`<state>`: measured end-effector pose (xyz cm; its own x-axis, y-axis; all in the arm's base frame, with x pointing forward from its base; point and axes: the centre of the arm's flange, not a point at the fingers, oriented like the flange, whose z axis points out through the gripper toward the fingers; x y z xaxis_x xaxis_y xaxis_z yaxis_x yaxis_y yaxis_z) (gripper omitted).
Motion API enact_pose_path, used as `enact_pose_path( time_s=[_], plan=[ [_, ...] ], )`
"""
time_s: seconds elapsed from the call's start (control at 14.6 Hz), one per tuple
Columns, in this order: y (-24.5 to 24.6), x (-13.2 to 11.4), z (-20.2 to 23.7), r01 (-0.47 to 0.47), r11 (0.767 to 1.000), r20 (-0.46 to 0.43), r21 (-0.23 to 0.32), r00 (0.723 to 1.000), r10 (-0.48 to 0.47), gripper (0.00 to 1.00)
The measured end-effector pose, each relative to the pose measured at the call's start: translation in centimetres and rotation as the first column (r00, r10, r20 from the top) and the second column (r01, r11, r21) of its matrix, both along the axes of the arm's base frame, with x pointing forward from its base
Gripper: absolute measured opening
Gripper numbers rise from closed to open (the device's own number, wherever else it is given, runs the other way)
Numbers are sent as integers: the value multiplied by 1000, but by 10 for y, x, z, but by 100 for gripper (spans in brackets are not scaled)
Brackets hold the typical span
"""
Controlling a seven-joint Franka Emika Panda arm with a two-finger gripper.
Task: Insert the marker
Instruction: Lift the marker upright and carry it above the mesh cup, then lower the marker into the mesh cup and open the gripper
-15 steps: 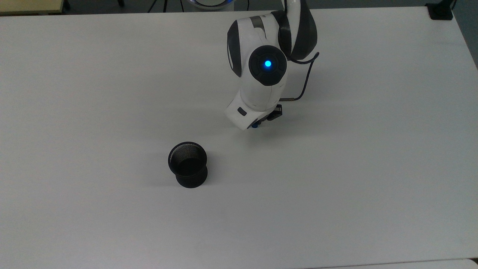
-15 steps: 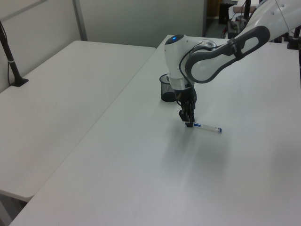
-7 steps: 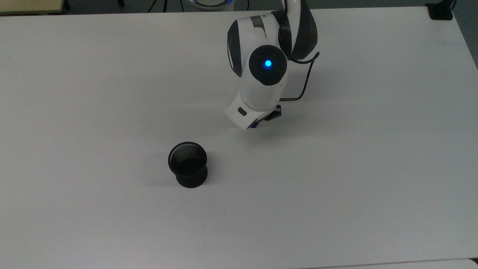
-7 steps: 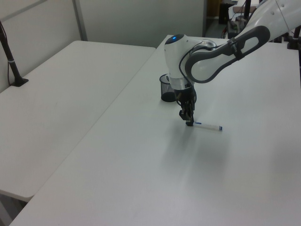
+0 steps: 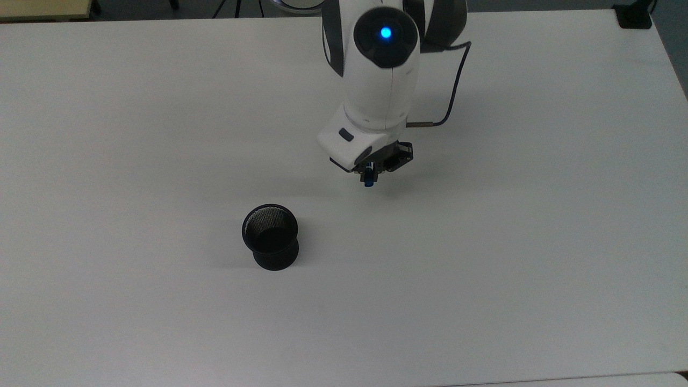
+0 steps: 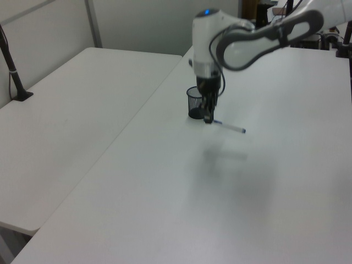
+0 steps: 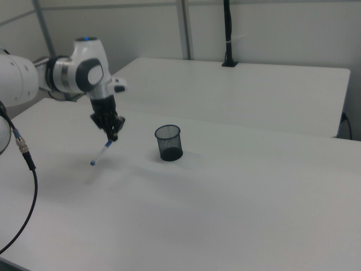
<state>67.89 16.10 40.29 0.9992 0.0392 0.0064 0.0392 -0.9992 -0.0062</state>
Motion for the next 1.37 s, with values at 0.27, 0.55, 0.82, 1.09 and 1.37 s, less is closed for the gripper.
enact_pose_path(
  time_s=[0.27,0.55,0.82,1.09,1.37],
  plan=[
    [-43,7,77,62,998,168,17,984,-64,17],
    [-112,23,132,148,988,400,46,904,-154,17],
    [-183,21,175,222,973,541,71,811,-224,17],
    [-209,24,165,240,967,614,82,752,-239,17],
    [-205,35,122,226,970,655,86,721,-226,17]
  ],
)
